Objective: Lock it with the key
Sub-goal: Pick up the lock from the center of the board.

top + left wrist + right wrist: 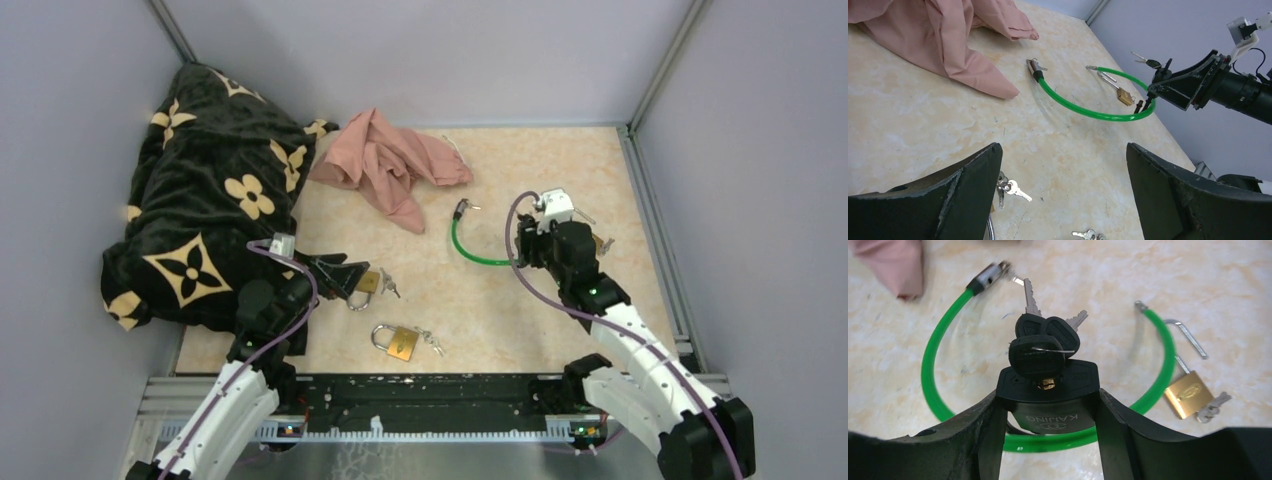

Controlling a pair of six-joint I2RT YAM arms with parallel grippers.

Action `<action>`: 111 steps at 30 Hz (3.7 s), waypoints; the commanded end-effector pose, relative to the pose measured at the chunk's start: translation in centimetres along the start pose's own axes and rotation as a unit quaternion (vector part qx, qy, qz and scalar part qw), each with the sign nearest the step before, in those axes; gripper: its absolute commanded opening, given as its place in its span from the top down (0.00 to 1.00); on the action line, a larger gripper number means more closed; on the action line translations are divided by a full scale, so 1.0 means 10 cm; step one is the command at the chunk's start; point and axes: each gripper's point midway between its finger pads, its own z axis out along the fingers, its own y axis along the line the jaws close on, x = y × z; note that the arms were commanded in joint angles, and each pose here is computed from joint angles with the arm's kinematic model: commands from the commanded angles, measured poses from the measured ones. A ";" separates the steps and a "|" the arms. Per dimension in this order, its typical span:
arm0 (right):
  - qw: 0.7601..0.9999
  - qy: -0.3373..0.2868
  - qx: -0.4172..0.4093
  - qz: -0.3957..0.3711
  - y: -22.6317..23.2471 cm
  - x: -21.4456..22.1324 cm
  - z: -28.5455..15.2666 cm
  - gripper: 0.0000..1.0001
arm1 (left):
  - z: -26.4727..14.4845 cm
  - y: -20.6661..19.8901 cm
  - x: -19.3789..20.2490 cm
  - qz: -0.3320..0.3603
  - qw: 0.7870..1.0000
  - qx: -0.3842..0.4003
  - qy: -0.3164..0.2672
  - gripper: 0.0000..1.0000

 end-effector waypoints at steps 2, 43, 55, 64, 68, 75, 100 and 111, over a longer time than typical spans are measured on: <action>0.971 -0.181 0.149 0.049 -0.51 -0.86 -0.20 1.00 | 0.00 -0.08 -0.02 0.005 1.000 0.026 -0.006 0.03; 0.809 -0.027 -0.558 -0.184 2.87 -0.35 -0.81 1.00 | -0.38 -1.10 0.34 0.778 0.359 0.510 -0.069 0.06; 0.761 -0.022 -0.612 -0.215 3.19 -0.28 -0.99 1.00 | -0.34 -1.28 0.74 0.743 0.322 0.585 -0.042 0.12; 0.746 -0.030 -0.623 -0.232 3.24 -0.31 -1.09 1.00 | -0.31 -1.13 0.89 0.752 0.286 0.593 -0.007 0.38; 0.742 -0.044 -0.625 -0.239 3.26 -0.36 -1.10 1.00 | -0.36 -1.17 0.93 0.745 0.280 0.606 -0.020 0.40; 0.732 -0.036 -0.631 -0.255 3.34 -0.40 -1.06 1.00 | -0.33 -1.16 1.04 0.745 0.260 0.614 -0.018 0.50; 0.820 -0.061 -0.528 -0.211 2.75 -0.26 -0.80 0.02 | 0.00 -1.21 0.76 0.761 0.413 0.500 -0.017 1.00; 0.830 -0.065 -0.550 -0.068 2.34 -0.14 -0.91 0.06 | 0.05 -1.37 0.49 0.699 0.552 0.455 -0.010 1.00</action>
